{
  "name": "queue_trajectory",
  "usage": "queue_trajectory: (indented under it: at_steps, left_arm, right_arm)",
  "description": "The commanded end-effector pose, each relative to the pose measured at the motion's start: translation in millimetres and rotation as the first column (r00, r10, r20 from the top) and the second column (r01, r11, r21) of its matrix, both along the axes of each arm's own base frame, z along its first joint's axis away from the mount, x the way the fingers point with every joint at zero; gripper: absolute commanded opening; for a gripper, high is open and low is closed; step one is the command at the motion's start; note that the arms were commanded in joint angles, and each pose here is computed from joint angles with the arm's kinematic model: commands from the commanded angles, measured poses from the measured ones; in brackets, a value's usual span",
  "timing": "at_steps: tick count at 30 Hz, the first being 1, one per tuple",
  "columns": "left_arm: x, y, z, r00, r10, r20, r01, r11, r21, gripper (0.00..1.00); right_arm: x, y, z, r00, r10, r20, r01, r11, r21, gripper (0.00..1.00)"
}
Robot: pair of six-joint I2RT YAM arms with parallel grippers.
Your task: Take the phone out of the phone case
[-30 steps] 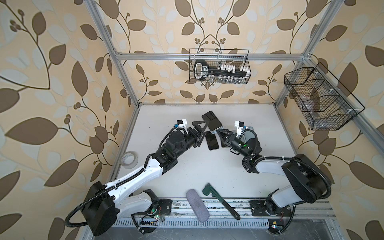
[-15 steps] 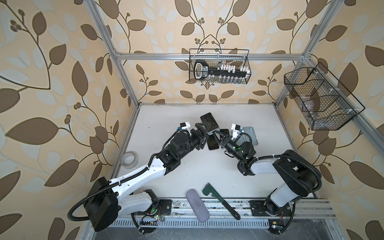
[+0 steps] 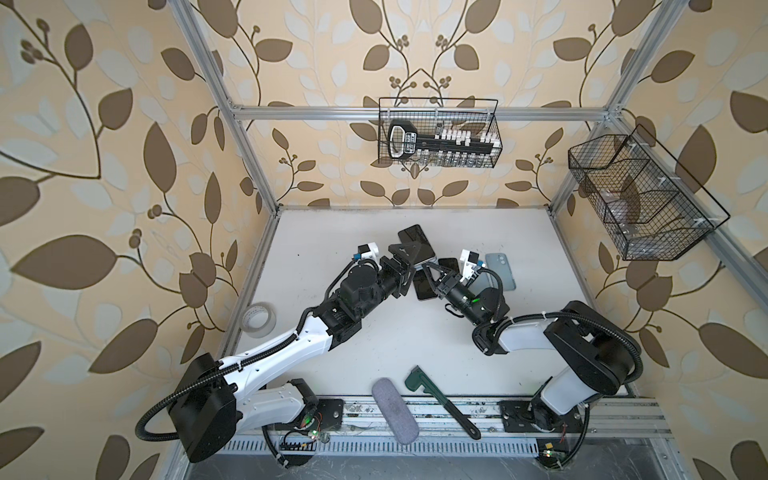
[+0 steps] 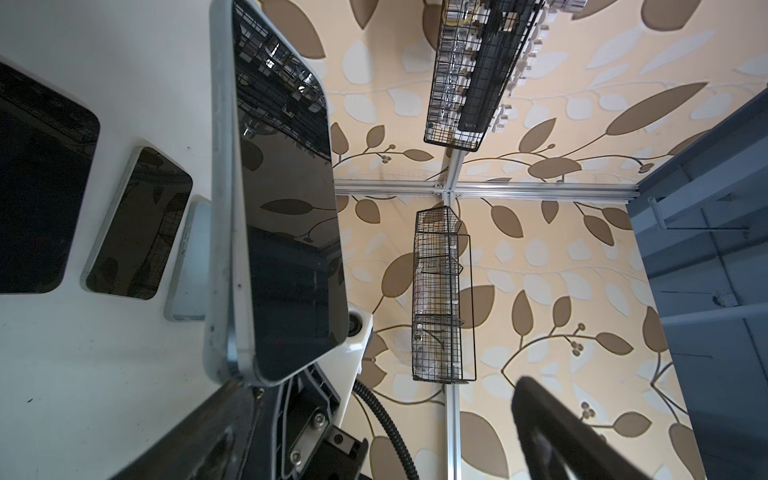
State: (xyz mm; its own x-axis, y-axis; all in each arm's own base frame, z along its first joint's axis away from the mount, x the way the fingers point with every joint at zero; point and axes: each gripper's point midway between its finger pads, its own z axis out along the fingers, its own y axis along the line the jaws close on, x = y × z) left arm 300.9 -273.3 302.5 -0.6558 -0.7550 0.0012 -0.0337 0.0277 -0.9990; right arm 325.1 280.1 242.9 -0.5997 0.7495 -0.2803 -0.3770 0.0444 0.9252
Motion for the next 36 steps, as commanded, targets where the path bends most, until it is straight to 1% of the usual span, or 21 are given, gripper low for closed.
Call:
queue_trajectory:
  at_steps: [1, 8, 11, 17, 25, 29, 31, 36]
  left_arm:
    - [-1.3, 3.1, 21.0, 0.998, 0.020, 0.062, -0.017, 0.999, -0.040, 0.99]
    - [1.1, 3.3, 18.1, 0.998, 0.029, 0.060, -0.027, 0.999, -0.036, 0.99]
    - [2.0, 6.3, 18.8, 0.997, 0.043, 0.071, -0.041, 0.999, -0.018, 0.98]
    - [4.4, 11.7, 16.3, 0.994, 0.073, 0.076, -0.075, 0.997, 0.013, 0.89]
    - [10.3, 9.8, 9.5, 0.994, 0.089, 0.070, -0.090, 0.996, 0.014, 0.74]
    - [13.3, 5.6, 5.4, 0.995, 0.083, 0.062, -0.084, 0.996, 0.018, 0.73]
    - [14.5, 3.4, 3.6, 0.995, 0.079, 0.059, -0.080, 0.997, 0.019, 0.70]
    - [17.6, 0.4, -3.5, 0.996, 0.078, 0.045, -0.079, 0.997, 0.019, 0.60]
  right_arm:
    - [-7.6, -3.3, 29.3, 0.995, -0.008, 0.096, 0.000, 0.996, 0.086, 0.06]
    - [-9.3, 1.3, 28.4, 0.995, 0.002, 0.095, -0.010, 0.996, 0.089, 0.06]
    - [-11.1, 2.0, 26.7, 0.995, 0.001, 0.096, -0.009, 0.996, 0.084, 0.06]
    - [-13.0, 2.7, 25.0, 0.995, 0.000, 0.098, -0.008, 0.997, 0.080, 0.05]
    - [-16.7, 8.8, 26.1, 0.994, 0.010, 0.109, -0.018, 0.997, 0.073, 0.05]
    - [-16.7, 10.3, 22.8, 0.994, 0.011, 0.105, -0.018, 0.998, 0.066, 0.05]
    - [-16.0, 9.8, 22.2, 0.995, 0.006, 0.104, -0.013, 0.998, 0.064, 0.05]
    - [-16.6, 10.2, 22.8, 0.994, 0.004, 0.107, -0.011, 0.998, 0.064, 0.05]
